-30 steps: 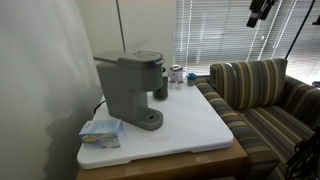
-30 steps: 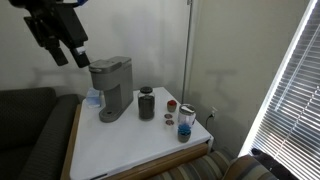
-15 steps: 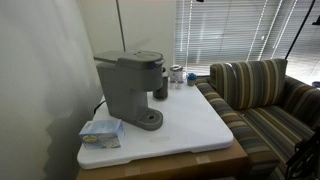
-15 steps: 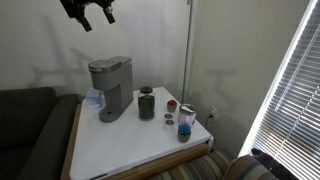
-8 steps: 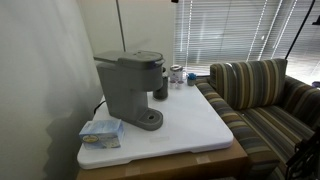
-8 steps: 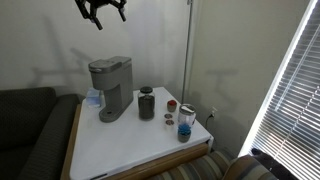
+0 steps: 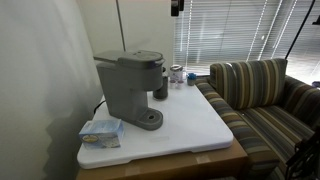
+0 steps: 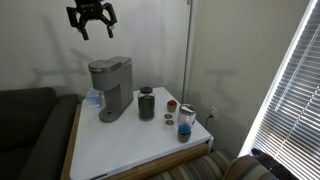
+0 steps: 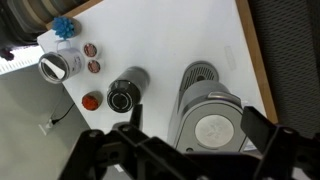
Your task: Open the coffee maker
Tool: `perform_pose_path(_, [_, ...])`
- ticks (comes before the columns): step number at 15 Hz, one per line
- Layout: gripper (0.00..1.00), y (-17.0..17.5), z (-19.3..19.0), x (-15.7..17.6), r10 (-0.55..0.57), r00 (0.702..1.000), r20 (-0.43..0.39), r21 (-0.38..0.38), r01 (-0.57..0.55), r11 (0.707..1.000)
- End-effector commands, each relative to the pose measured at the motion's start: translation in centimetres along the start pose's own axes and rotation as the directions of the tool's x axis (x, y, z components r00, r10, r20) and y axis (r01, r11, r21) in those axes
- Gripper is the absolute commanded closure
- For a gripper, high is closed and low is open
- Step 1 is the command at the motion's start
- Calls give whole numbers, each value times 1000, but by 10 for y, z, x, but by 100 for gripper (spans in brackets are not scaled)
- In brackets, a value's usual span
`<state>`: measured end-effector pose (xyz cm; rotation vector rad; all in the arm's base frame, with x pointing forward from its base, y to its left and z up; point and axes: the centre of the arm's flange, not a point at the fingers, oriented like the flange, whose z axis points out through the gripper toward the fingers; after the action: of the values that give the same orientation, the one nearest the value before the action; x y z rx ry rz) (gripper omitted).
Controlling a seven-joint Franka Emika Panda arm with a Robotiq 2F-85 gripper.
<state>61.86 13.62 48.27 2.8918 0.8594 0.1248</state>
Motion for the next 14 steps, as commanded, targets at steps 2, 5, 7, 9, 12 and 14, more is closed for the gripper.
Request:
perform_pose_path(2, [26,-2,5,26,77,997,13,61,-77,995])
perform_pose_path(5, [48,-3,10,38,93,996,3,71,-93,993])
perform_pose_path(7, [62,-5,16,46,93,996,10,88,-94,992])
perform_pose_path(9, [76,-11,22,52,64,998,6,90,-65,994])
perform_pose_path(12, [71,-15,24,43,70,998,-3,70,-69,995])
perform_pose_path(14, [76,-16,25,45,68,998,-4,70,-67,995])
